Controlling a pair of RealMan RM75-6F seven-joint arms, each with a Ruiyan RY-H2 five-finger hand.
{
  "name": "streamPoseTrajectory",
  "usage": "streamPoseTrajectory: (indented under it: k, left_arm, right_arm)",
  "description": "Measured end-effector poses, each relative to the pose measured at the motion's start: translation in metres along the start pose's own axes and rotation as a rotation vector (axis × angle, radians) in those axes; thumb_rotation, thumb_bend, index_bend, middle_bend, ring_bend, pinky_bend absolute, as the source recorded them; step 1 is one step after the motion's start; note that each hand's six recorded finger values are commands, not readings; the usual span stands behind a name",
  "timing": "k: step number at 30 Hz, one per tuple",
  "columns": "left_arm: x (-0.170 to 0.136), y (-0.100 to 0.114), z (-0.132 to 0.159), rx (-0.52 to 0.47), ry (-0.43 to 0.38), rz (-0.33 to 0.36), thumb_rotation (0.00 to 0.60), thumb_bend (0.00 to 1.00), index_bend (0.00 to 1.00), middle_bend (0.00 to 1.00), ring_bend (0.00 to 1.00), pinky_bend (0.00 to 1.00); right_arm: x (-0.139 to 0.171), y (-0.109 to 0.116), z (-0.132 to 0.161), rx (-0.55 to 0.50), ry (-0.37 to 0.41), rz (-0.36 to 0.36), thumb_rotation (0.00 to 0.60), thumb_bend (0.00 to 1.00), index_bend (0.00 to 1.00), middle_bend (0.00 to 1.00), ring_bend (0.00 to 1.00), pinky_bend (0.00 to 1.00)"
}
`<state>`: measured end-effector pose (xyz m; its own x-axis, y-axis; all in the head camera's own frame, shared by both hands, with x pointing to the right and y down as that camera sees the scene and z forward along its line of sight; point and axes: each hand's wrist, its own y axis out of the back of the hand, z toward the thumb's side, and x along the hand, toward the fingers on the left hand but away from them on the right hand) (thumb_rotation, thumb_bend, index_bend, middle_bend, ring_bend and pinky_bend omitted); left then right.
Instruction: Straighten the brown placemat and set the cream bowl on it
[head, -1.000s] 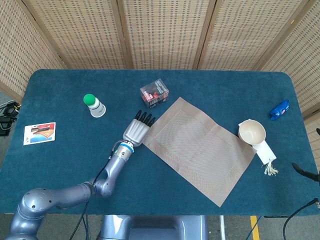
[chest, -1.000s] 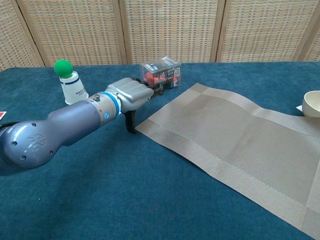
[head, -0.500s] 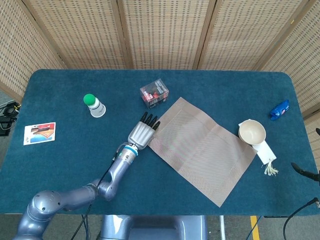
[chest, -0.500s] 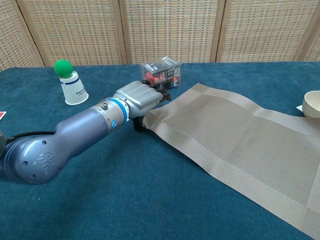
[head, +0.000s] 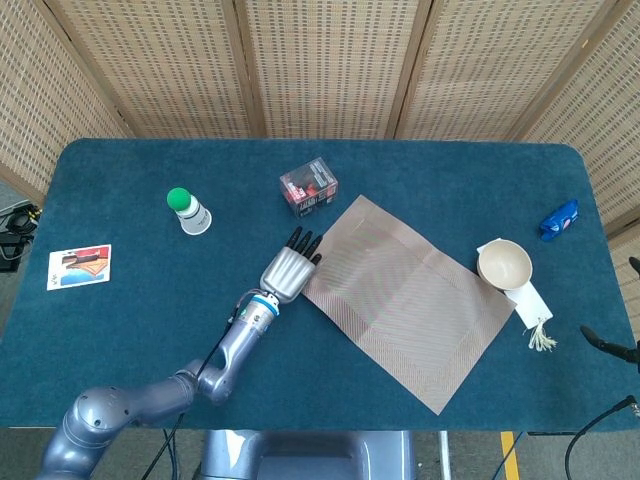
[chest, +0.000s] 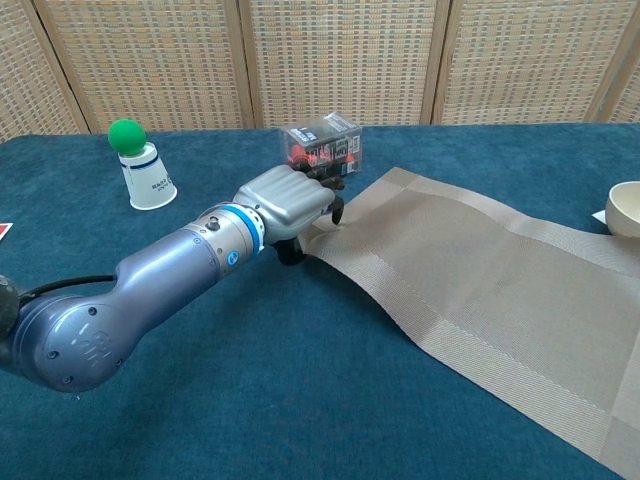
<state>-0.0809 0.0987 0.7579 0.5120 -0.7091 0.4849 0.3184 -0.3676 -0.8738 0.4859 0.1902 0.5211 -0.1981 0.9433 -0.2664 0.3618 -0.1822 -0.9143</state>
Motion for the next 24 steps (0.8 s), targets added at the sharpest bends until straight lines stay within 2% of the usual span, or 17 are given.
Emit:
streamPoseTrajectory:
  k: [3, 9, 15, 24]
  left_arm:
    - [0.000, 0.001, 0.000, -0.007, 0.004, 0.012, 0.600, 0.39, 0.52, 0.00, 0.00, 0.00]
    - [-0.003, 0.008, 0.000, -0.019, 0.001, 0.061, 0.600, 0.46, 0.63, 0.00, 0.00, 0.00]
    - [-0.006, 0.010, -0.002, -0.042, -0.006, 0.095, 0.600, 0.51, 0.68, 0.00, 0.00, 0.00]
    - [-0.020, 0.009, -0.019, -0.047, 0.001, 0.126, 0.600, 0.52, 0.71, 0.00, 0.00, 0.00]
  right_arm:
    - [0.000, 0.000, 0.000, -0.003, 0.001, 0.005, 0.600, 0.15, 0.13, 0.00, 0.00, 0.00]
    - [0.001, -0.002, 0.001, -0.014, 0.005, 0.016, 0.600, 0.15, 0.13, 0.00, 0.00, 0.00]
    - [0.002, -0.002, 0.002, -0.015, 0.008, 0.024, 0.600, 0.15, 0.13, 0.00, 0.00, 0.00]
    - [0.002, -0.002, 0.002, -0.017, 0.009, 0.028, 0.600, 0.15, 0.13, 0.00, 0.00, 0.00]
